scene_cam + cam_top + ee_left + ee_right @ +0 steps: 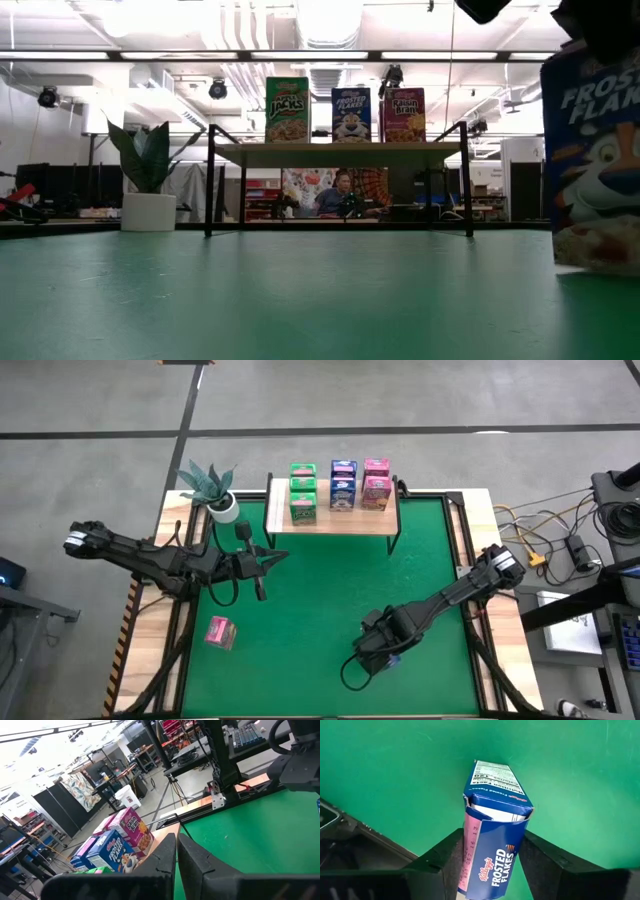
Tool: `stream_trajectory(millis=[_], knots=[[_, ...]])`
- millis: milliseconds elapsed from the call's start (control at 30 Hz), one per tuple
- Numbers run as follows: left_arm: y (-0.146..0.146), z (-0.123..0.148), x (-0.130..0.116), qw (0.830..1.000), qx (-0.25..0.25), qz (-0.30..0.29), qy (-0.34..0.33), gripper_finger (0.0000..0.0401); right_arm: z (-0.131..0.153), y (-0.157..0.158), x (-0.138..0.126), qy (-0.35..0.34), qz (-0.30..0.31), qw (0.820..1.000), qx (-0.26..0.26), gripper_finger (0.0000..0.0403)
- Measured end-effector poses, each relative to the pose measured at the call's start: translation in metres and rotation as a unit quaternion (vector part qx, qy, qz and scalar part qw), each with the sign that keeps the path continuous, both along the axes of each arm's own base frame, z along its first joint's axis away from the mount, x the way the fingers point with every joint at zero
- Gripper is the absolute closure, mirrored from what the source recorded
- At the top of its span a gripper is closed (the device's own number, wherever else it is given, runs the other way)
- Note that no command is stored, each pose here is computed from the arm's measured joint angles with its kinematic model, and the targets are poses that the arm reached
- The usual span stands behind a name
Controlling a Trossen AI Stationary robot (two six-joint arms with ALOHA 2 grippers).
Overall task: Stack cereal on shelf
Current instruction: Put the blue cereal box on the shelf aligned with the other blue cereal boxes
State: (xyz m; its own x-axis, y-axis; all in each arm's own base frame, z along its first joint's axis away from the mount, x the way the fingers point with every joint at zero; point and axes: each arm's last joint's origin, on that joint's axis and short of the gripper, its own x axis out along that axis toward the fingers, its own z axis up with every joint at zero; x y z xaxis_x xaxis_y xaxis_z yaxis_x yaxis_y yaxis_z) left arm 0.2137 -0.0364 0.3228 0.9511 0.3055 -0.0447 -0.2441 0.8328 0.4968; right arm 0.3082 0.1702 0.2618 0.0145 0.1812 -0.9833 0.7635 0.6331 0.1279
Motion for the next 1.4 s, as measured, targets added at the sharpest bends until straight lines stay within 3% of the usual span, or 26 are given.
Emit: stream_trajectory(millis=[233, 433, 633, 833, 967, 1167, 1400], knots=[[0.0, 0.001, 0.0, 1.0, -0.001, 0.0, -0.004, 0.0401, 0.023, -0.028, 0.001, -0.069, 0.017, 0.996, -0.051, 0.0236], [0.0, 0.001, 0.0, 1.0, -0.001, 0.0, -0.004, 0.0401, 0.07, -0.065, 0.003, -0.166, 0.04, 0.982, -0.086, 0.0236], [0.0, 0.0, 0.0, 1.0, -0.008, 0.0, -0.004, 0.0401, 0.123, -0.108, 0.004, -0.262, 0.102, 0.946, -0.162, 0.0236], [0.0, 0.001, 0.0, 1.0, -0.017, 0.0, -0.008, 0.0401, 0.167, -0.147, 0.006, -0.322, 0.192, 0.898, -0.229, 0.0237], [0.0, 0.001, 0.0, 1.0, -0.023, 0.0, -0.011, 0.0401, 0.183, -0.17, 0.008, -0.324, 0.251, 0.87, -0.275, 0.0237], [0.0, 0.001, 0.0, 1.0, -0.024, 0.0, -0.011, 0.0401, 0.184, -0.205, 0.005, -0.256, 0.364, 0.836, -0.321, 0.0237], [0.0, 0.001, 0.0, 1.0, -0.024, 0.0, -0.011, 0.0401, 0.174, -0.246, 0.0, -0.212, 0.374, 0.838, -0.335, 0.0237]])
